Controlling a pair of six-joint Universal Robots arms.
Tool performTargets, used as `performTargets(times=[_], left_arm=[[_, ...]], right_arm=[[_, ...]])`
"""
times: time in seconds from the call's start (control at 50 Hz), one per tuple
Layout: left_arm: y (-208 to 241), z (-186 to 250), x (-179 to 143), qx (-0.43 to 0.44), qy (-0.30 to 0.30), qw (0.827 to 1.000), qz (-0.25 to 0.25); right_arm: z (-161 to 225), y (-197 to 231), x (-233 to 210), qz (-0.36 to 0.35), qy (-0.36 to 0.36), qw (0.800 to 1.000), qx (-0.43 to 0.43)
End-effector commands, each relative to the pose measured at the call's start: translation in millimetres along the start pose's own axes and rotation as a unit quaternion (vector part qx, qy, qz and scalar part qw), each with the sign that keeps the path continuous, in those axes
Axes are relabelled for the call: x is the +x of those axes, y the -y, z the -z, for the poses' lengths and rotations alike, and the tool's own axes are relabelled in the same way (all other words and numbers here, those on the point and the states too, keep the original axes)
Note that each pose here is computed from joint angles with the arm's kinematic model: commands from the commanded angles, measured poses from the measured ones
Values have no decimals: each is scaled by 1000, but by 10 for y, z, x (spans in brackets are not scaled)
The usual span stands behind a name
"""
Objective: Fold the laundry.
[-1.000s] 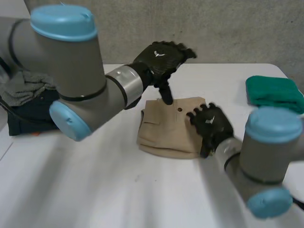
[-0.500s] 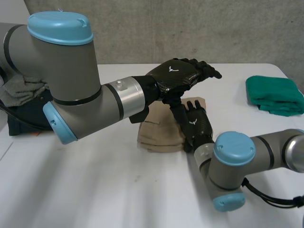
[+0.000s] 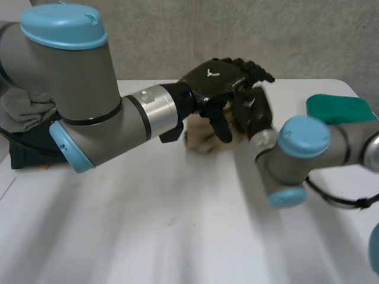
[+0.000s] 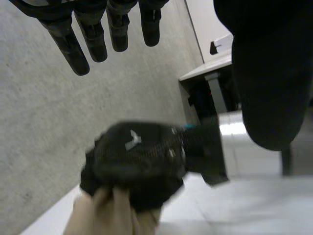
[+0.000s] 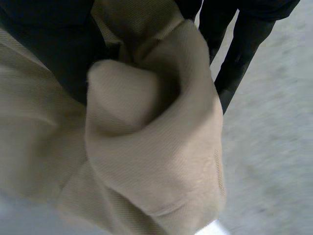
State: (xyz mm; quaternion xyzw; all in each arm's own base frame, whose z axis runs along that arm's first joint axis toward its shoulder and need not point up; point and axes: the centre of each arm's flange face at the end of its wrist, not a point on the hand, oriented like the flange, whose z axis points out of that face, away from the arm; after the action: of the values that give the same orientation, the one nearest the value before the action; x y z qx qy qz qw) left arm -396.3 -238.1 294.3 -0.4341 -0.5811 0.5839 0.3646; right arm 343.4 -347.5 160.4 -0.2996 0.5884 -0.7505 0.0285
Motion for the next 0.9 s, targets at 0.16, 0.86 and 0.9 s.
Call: performTargets(times=[0.16,0.86,0.9], left_arm=[[589,88,-227,120,71,990,9],[174,-10,-185,74,65,994,53],[183,-1,-180,74,65,994,53]], right_arm=[[-641,334,2169,6,-190,970,152],[-212,-2265,3295,-130,-119,980,93],[-187,-2309,3267,-132,-119,980,86]])
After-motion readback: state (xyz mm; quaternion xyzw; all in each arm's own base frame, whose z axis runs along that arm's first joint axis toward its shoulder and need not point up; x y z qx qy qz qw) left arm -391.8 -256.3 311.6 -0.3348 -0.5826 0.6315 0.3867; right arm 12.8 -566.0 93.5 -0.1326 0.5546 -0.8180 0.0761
